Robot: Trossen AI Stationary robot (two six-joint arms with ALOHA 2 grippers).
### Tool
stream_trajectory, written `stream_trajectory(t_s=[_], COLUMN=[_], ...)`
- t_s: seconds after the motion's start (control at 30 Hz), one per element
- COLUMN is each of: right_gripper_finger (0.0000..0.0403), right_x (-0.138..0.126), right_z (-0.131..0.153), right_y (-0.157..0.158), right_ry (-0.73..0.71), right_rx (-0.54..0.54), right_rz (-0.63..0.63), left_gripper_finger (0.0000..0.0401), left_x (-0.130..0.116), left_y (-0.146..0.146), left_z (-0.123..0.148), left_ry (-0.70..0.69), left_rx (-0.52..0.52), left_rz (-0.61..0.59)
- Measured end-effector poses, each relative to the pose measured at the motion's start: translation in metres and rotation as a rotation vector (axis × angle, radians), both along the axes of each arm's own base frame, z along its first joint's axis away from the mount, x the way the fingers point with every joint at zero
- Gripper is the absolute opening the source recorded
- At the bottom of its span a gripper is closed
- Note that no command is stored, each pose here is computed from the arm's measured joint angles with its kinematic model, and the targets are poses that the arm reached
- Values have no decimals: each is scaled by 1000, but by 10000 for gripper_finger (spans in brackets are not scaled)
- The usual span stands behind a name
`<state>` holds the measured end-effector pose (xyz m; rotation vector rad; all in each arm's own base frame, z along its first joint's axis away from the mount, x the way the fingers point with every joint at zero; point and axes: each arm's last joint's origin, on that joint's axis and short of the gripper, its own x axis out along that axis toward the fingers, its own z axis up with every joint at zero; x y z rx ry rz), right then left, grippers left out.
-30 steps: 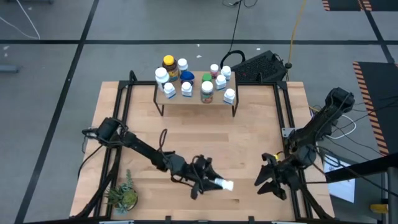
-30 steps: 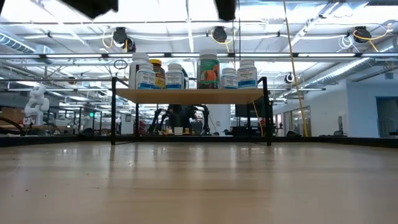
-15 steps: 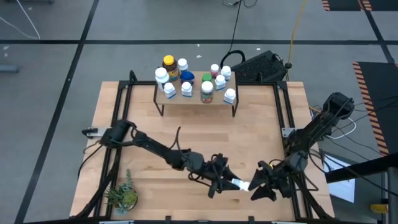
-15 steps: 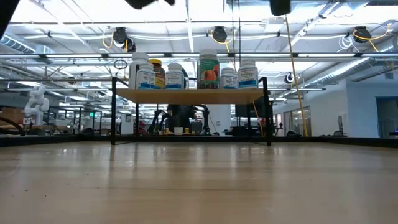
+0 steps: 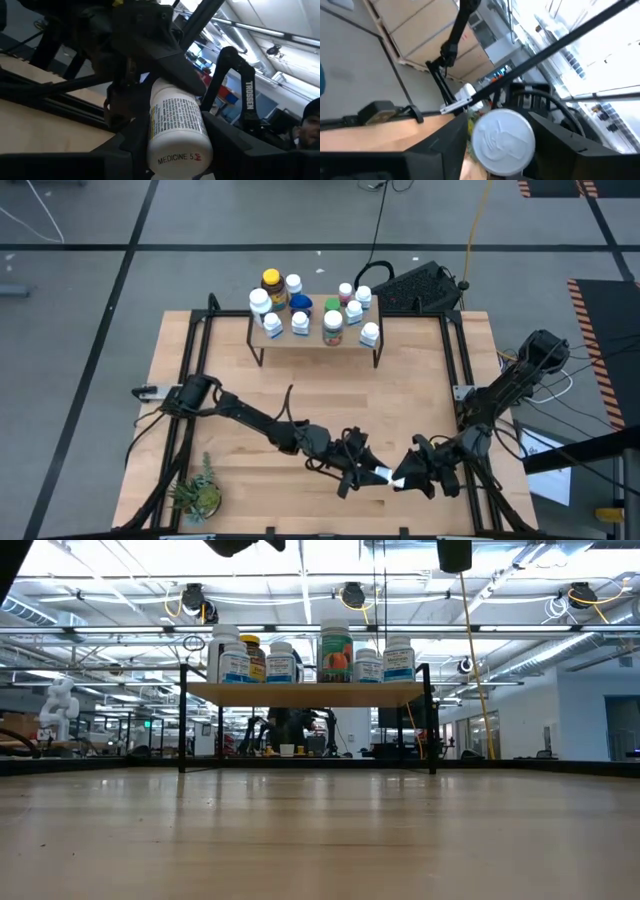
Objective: Pick and place medicine bottles onto shelf by color
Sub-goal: Put the white black medicine bottle on the shelf
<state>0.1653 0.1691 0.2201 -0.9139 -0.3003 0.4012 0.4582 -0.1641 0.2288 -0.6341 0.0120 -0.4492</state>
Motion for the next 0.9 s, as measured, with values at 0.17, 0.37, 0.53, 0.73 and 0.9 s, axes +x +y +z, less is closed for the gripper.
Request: stream_trajectory(t_s=[0.17, 0.37, 0.53, 0.73, 0.9], right_gripper_finger=[155, 143, 143, 144, 143], right_x=[3, 5, 6, -1, -8], right_z=[0, 1, 4, 15, 27], right_y=[-3, -6, -17, -40, -65], right_ry=[31, 105, 168, 337, 484], right_rx=[57, 242, 389, 543, 632], right_rz=[-10, -24, -213, -325, -479], left_gripper_finger=[157, 188, 248, 302, 312], left_x=[-1, -1, 1, -10, -34], left_y=[-2, -2, 6, 25, 44], left_z=[0, 0, 2, 12, 30], left_ry=[-9, -19, -22, 238, 510], left_rx=[21, 40, 166, 325, 337], left_rz=[3, 79, 215, 209, 320])
